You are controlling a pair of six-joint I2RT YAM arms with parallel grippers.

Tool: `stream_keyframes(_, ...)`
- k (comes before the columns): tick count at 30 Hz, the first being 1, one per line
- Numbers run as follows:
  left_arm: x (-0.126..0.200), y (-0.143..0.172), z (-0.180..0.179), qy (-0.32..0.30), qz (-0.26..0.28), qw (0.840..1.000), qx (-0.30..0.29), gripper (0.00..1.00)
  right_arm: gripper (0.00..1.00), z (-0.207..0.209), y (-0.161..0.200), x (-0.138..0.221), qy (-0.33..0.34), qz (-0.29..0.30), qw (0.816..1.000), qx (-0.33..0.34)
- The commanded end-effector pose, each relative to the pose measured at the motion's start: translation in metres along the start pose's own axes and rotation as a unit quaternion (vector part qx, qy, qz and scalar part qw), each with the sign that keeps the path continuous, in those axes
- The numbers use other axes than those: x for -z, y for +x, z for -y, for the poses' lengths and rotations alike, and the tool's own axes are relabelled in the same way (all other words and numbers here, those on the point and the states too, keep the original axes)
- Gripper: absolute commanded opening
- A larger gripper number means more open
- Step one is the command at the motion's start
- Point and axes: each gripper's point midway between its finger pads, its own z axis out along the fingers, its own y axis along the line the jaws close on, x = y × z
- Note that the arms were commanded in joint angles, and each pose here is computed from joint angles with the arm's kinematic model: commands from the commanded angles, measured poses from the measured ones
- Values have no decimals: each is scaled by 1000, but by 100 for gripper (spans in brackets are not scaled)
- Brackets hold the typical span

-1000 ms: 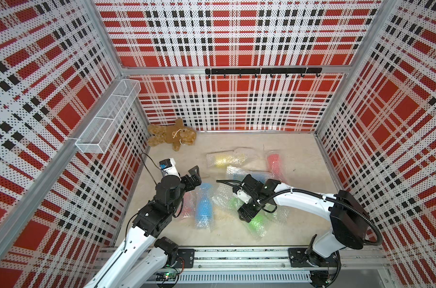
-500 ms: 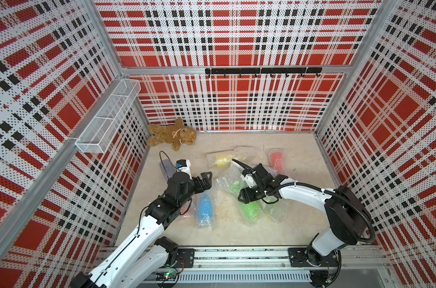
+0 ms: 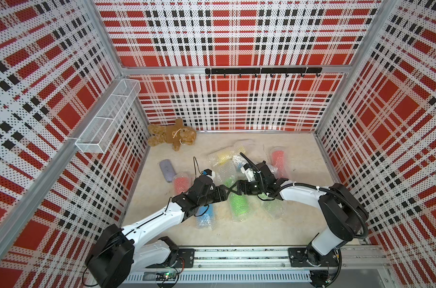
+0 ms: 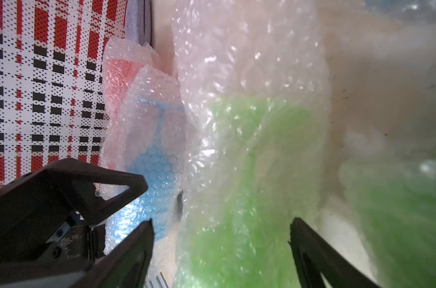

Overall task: Unpack wine glasses from bubble wrap
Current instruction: Unwrap the bubble wrap at the center of the board.

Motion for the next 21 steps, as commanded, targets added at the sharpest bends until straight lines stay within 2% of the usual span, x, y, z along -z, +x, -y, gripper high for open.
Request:
stream_keyframes(1,0,-13,3,30,18,998,44,70,80,-4,-10,10,-2,27,1000,5)
stream_keyframes(5,-3,-18,-3,39,17,995,89,69,75,3,-5,11,13,18,1000,10)
stream_keyframes(10,-26,4,-13,22,-48,992,117,73,73,7,-2,19,34,21,999,29)
stream_keyframes(16,-39,13,-14,-14,-94,985,145,73,70,10,-3,30,71,16,997,39)
stream_keyframes(21,-40,3,-22,-74,-97,983,138,70,70,1,3,36,99,2,992,72)
